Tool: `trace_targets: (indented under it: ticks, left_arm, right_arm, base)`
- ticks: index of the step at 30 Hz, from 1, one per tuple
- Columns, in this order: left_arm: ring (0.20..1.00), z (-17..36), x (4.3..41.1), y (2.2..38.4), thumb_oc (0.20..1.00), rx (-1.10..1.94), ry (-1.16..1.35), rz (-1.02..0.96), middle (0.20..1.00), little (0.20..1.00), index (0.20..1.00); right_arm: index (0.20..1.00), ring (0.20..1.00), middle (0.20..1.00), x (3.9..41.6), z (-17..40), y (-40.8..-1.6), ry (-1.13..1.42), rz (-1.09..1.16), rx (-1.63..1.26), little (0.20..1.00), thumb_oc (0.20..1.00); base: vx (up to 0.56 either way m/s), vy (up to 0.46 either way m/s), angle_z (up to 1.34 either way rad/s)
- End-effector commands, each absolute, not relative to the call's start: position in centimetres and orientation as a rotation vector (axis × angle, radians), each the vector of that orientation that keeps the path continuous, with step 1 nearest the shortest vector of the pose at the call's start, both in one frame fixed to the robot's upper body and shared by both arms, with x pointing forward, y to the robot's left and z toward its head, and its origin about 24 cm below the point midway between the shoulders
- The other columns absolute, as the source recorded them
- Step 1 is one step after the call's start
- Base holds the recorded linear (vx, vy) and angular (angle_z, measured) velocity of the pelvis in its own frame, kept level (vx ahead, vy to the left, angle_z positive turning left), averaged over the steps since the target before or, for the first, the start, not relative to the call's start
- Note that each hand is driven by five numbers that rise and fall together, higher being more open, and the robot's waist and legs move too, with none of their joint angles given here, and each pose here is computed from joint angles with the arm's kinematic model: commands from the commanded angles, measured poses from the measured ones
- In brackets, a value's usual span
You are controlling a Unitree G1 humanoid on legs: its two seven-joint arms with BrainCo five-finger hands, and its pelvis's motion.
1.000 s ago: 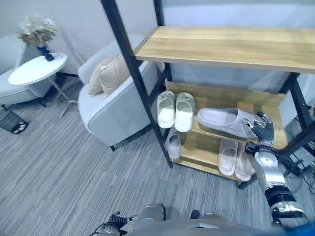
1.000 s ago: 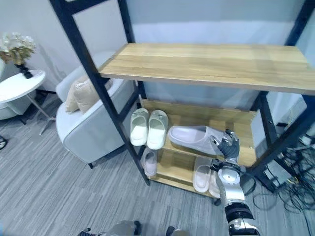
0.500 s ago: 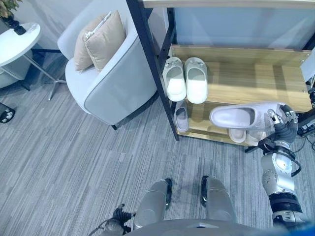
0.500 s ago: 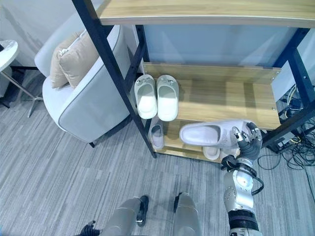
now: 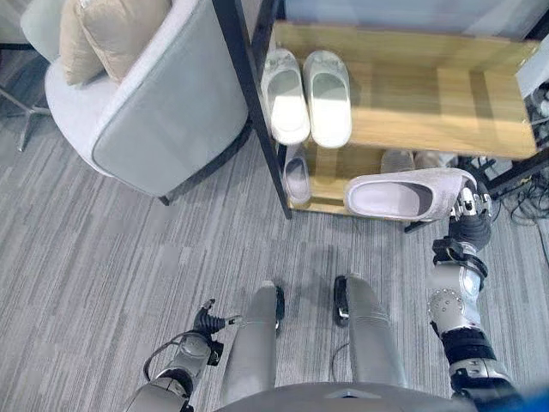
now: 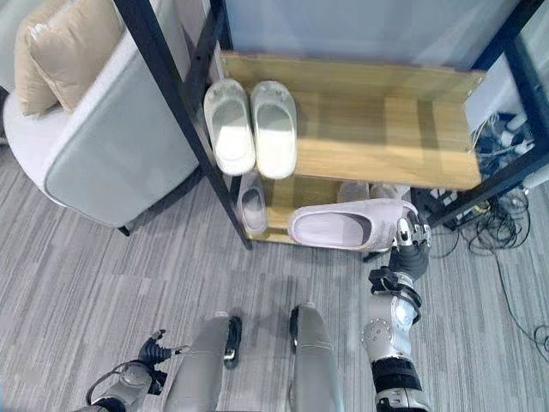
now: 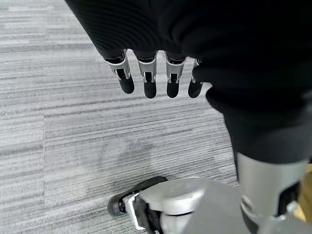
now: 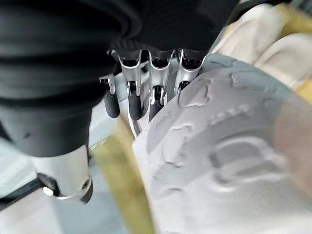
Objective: Arrange the slippers neatly on the shoe rack.
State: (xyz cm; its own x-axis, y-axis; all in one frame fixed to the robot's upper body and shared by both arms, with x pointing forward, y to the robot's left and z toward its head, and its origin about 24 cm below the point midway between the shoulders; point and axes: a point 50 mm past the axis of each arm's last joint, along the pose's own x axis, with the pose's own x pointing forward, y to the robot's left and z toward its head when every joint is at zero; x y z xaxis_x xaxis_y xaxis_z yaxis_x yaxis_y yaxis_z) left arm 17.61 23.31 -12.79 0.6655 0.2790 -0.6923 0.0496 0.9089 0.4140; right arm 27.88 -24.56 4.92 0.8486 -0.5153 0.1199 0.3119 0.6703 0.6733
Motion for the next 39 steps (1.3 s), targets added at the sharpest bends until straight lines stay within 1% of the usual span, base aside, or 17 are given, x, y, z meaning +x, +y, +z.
trace_targets:
  ticks: [1, 5, 6, 10, 11, 16, 20, 24, 25, 30, 33, 35, 39]
  left_arm:
    - [1.0, -14.1, 15.5, 21.2, 1.0, 0.389, 0.874, 0.088, 1.0, 1.0, 1.0]
    - [1.0, -13.5, 16.5, 21.1, 1.0, 0.355, 0.817, 0.125, 1.0, 1.0, 1.0]
    - [1.0, -12.8, 17.6, 20.9, 1.0, 0.335, 0.76, 0.142, 1.0, 1.0, 1.0]
    - [1.0, -11.2, 19.8, 20.6, 1.0, 0.302, 0.633, 0.162, 1.0, 1.0, 1.0]
    - [1.0, -10.4, 20.6, 20.3, 1.0, 0.299, 0.575, 0.157, 1.0, 1.0, 1.0]
    - [1.0, -7.9, 22.7, 20.5, 1.0, 0.264, 0.418, 0.194, 1.0, 1.0, 1.0]
    - [1.0, -6.6, 23.1, 20.3, 1.0, 0.268, 0.334, 0.201, 1.0, 1.0, 1.0]
    - [1.0, -4.1, 24.6, 20.6, 1.0, 0.252, 0.198, 0.247, 1.0, 1.0, 1.0]
    - [1.0, -3.0, 25.2, 20.8, 1.0, 0.245, 0.137, 0.266, 1.0, 1.0, 1.0]
    - [1.0, 0.1, 26.5, 21.2, 1.0, 0.248, -0.017, 0.273, 1.0, 1.0, 1.0]
    - [1.0, 1.4, 26.7, 21.5, 1.0, 0.264, -0.08, 0.25, 1.0, 1.0, 1.0]
    - [1.0, 2.0, 26.3, 21.8, 1.0, 0.252, -0.105, 0.24, 1.0, 1.0, 1.0]
    - [1.0, 3.0, 26.3, 21.6, 1.0, 0.25, -0.148, 0.202, 1.0, 1.0, 1.0]
  right_arm:
    - [0.2, 0.2, 0.2, 27.0, 7.6, -25.9, -0.486, -0.49, 0.705, 0.2, 0.2]
    - [0.2, 0.2, 0.2, 27.5, 8.4, -25.9, -0.511, -0.497, 0.704, 0.2, 0.2]
    - [0.2, 0.2, 0.2, 27.9, 9.4, -25.9, -0.541, -0.499, 0.684, 0.2, 0.2]
    - [0.2, 0.2, 0.2, 29.2, 11.9, -26.2, -0.609, -0.517, 0.632, 0.2, 0.2]
    - [0.2, 0.2, 0.2, 29.8, 13.3, -25.9, -0.64, -0.505, 0.607, 0.2, 0.2]
    - [0.2, 0.2, 0.2, 31.3, 17.1, -25.6, -0.714, -0.475, 0.479, 0.2, 0.2]
    - [0.2, 0.2, 0.2, 32.0, 19.2, -25.1, -0.756, -0.459, 0.423, 0.2, 0.2]
    - [0.2, 0.2, 0.2, 32.0, 21.3, -25.2, -0.831, -0.452, 0.393, 0.2, 0.2]
    - [0.2, 0.2, 0.2, 32.2, 22.2, -25.6, -0.846, -0.461, 0.359, 0.2, 0.2]
    - [0.2, 0.2, 0.2, 33.2, 24.8, -26.3, -0.865, -0.46, 0.244, 0.2, 0.2]
    - [0.2, 0.2, 0.2, 35.0, 26.8, -27.3, -0.799, -0.473, 0.096, 0.2, 0.2]
    - [0.2, 0.2, 0.2, 36.1, 28.9, -26.9, -0.776, -0.461, 0.003, 0.2, 0.2]
    - [0.2, 0.2, 0.2, 36.9, 30.0, -26.7, -0.751, -0.461, -0.053, 0.2, 0.2]
  base:
    - [0.0, 0.0, 0.0]
    - [0.0, 0.0, -0.01]
    - [0.0, 0.0, 0.0]
    - [0.05, 0.015, 0.0]
    - [0.07, 0.037, 0.05]
    - [0.11, 0.014, 0.1]
    - [0.13, 0.019, 0.15]
    - [0.1, 0.024, 0.0]
    - [0.1, 0.017, -0.03]
    - [0.08, 0.02, -0.02]
    - [0.04, 0.019, -0.02]
    - [0.05, 0.018, 0.04]
    - [0.01, 0.005, 0.03]
